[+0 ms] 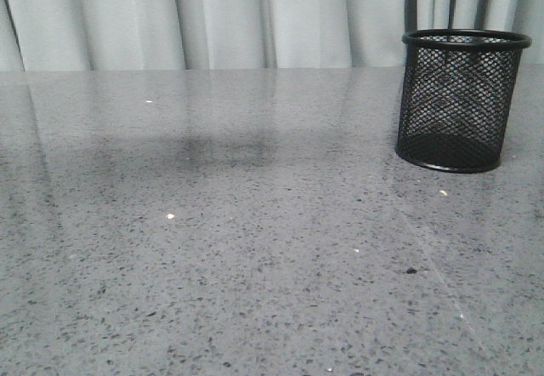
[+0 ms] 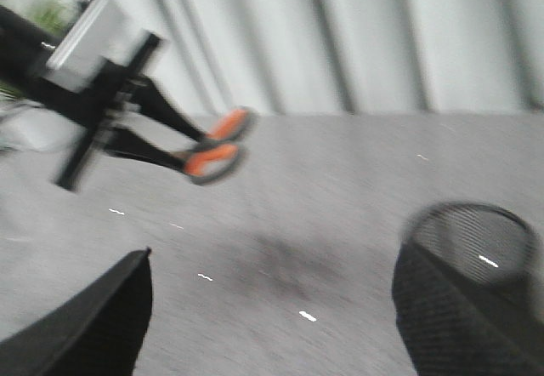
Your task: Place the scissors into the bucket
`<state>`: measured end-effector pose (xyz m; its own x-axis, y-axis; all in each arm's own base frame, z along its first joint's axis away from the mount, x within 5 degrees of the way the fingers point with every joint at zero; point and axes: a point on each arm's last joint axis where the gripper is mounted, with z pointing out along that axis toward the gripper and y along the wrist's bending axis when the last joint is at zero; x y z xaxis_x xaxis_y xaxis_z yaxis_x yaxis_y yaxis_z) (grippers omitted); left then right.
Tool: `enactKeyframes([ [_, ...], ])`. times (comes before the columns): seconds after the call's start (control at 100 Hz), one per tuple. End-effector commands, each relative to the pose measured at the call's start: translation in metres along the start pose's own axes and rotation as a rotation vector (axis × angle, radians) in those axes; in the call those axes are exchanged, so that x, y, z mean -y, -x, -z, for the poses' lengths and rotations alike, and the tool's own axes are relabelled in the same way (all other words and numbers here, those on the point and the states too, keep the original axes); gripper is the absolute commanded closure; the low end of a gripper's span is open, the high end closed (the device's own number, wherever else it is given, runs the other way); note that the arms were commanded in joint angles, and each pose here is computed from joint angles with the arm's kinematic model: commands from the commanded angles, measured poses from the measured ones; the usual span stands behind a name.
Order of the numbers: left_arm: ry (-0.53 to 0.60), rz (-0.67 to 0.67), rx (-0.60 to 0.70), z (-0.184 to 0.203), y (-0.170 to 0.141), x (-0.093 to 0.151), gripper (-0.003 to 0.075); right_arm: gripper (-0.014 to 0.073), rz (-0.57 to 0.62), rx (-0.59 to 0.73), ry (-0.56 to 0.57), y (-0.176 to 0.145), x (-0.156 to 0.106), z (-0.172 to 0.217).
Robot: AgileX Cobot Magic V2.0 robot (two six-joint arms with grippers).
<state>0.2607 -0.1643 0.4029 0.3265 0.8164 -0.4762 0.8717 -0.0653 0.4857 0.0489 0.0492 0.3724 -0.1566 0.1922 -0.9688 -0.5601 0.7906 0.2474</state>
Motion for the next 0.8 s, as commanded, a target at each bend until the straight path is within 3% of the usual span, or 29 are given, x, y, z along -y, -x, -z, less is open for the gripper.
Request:
enactKeyframes([
  [0.0,0.138,-0.062,0.15,0.037,0.042,0.003,0.0656,0.0067,-0.053,0.12,0.07,0.02,-0.005,-0.006],
  [0.18,0.146,-0.171,0.266,0.046,0.084,0.022,0.0656,0.0065,-0.168,0.078,0.161,0.021,-0.003,-0.026],
  [0.3,0.123,-0.225,0.313,0.043,0.103,0.035,0.0656,0.0065,-0.156,0.058,0.167,0.024,0.001,-0.036],
  [0.54,0.136,-0.274,0.389,0.043,0.126,0.047,0.0656,0.0065,-0.189,-0.01,0.174,0.027,0.009,-0.057],
  [0.67,0.141,-0.282,0.403,0.043,0.13,0.05,0.0656,0.0077,-0.266,-0.034,0.198,0.027,0.013,-0.071],
  [0.73,0.141,-0.282,0.403,0.043,0.13,0.05,0.0656,0.018,-0.271,-0.06,0.223,0.029,0.013,-0.076],
  [0.79,0.143,-0.282,0.405,0.044,0.13,0.05,0.0656,0.0402,-0.272,-0.083,0.252,0.031,0.012,-0.081],
])
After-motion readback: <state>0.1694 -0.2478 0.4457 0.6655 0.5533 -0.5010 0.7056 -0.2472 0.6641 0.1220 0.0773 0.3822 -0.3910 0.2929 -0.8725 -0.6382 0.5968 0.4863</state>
